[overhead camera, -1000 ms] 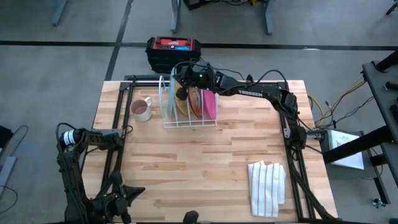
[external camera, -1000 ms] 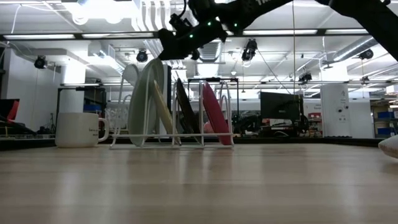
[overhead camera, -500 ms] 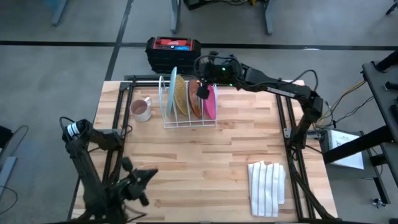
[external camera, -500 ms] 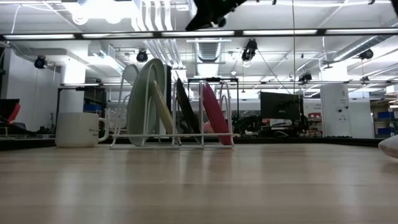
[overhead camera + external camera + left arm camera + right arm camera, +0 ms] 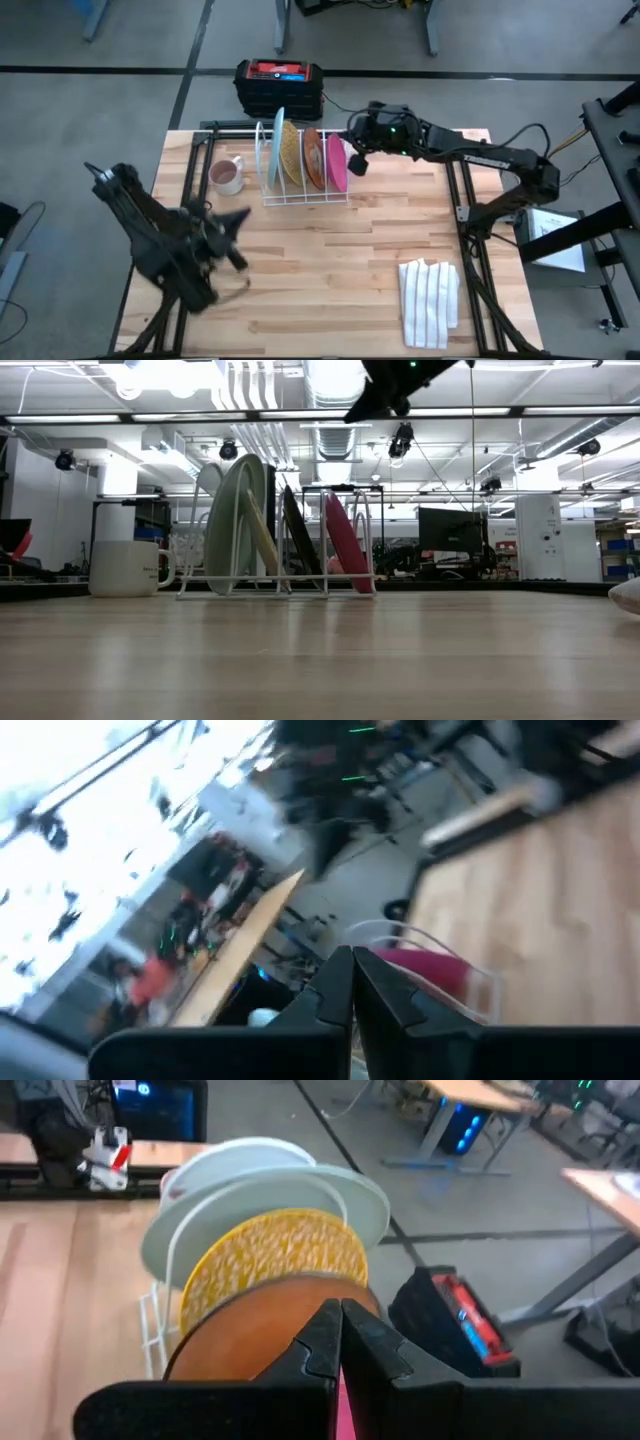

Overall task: Sort dishes
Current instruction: Put the blue plate into the dish rack

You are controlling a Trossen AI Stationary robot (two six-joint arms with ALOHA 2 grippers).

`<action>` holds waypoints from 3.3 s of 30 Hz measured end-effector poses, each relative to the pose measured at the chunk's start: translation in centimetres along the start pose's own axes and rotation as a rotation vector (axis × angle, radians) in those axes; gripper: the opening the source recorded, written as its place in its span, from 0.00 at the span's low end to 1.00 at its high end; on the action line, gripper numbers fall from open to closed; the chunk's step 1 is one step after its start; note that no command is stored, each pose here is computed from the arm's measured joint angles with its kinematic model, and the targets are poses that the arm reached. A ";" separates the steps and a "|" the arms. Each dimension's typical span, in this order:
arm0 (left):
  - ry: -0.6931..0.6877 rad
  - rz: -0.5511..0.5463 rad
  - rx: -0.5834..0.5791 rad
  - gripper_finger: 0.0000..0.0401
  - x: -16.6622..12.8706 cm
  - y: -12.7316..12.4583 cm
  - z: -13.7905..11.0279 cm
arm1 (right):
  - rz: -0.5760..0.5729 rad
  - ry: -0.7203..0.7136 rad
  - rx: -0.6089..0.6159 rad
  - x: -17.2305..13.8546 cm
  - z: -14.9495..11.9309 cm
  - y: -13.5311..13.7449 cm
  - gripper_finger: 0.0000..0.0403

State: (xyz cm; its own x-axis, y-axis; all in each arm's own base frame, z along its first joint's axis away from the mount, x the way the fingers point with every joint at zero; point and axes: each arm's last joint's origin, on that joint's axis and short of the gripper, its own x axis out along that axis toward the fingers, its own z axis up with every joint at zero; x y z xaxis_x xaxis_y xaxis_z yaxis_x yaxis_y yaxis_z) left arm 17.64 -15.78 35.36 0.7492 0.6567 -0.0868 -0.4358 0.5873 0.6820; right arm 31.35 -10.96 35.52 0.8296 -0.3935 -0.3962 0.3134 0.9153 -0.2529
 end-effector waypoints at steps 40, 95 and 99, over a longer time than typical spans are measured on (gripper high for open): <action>0.630 -0.055 -0.643 0.00 20.5 16.0 1.3 | 0.048 0.328 0.083 -1.3 -11.4 2.5 0.00; 1.113 0.140 -0.470 0.35 30.0 10.7 -4.6 | 0.066 0.444 0.132 -1.3 -14.2 3.2 0.00; 1.127 0.144 -0.455 0.35 30.1 10.4 -5.0 | 0.066 0.444 0.132 -1.3 -14.2 3.2 0.00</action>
State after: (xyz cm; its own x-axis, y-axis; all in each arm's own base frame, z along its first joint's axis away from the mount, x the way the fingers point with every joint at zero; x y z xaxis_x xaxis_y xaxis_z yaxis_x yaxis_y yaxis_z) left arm 33.18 12.49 36.21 -0.0731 0.6387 -0.7660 -0.7829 0.4391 0.4408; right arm 24.68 -8.70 22.68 0.5810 -0.3062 -0.7541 0.3464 0.9315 -0.1113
